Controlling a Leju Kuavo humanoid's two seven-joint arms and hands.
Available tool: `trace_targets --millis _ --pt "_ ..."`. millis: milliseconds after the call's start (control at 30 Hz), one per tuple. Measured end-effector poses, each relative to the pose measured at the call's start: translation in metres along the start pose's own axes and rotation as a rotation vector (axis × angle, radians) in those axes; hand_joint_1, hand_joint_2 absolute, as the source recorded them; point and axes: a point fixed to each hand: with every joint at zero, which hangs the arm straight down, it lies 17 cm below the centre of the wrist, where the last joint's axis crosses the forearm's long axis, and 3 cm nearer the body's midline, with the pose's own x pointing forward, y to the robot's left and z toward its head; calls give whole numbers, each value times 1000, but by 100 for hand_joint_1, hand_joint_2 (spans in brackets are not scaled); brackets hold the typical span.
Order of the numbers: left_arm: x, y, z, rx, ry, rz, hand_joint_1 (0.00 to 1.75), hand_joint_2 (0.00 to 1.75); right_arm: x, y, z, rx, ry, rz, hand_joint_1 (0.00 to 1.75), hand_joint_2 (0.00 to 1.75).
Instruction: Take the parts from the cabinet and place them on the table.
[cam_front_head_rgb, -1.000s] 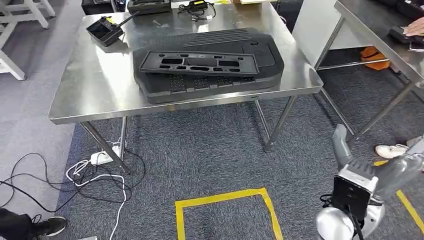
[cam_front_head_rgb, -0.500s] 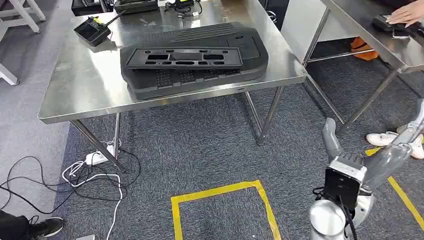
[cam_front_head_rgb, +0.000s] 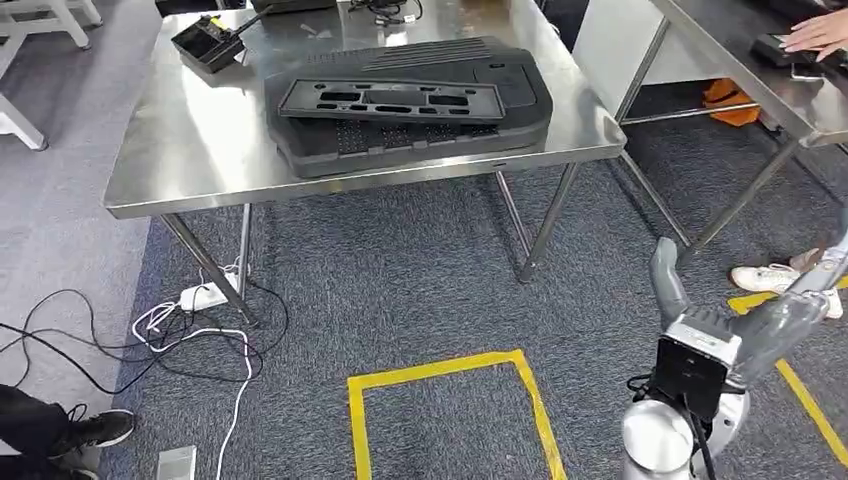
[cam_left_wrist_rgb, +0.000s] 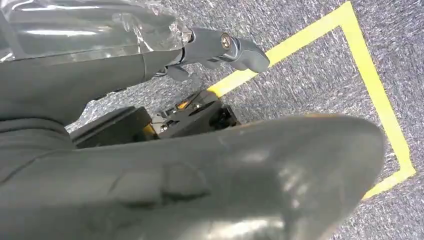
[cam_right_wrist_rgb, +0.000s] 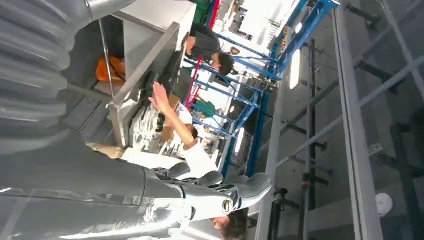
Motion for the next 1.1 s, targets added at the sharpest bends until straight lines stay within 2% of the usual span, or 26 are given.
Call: trace_targets --millis 200,233,633,833,867,1100 --pt "3 -1 -1 -7 -5 0 0 0 2 2 -1 -2 -10 -2 0 175" --pt "3 -2 -1 -9 -6 0 0 0 2 2 -1 -3 -13 -4 0 0" --pt "8 -3 -2 -17 -17 -3 0 0 4 0 -6 -23 -40 -9 0 0" --pt "9 -3 -2 -21 -22 -3 0 0 -9 -1 -4 -16 19 7 0 0" --pt "9 -4 -1 -23 -22 -3 0 0 -12 -1 -4 -12 27 13 0 175" --pt "9 -5 -1 -29 -23 -5 0 0 -31 2 1 17 105 48 0 175"
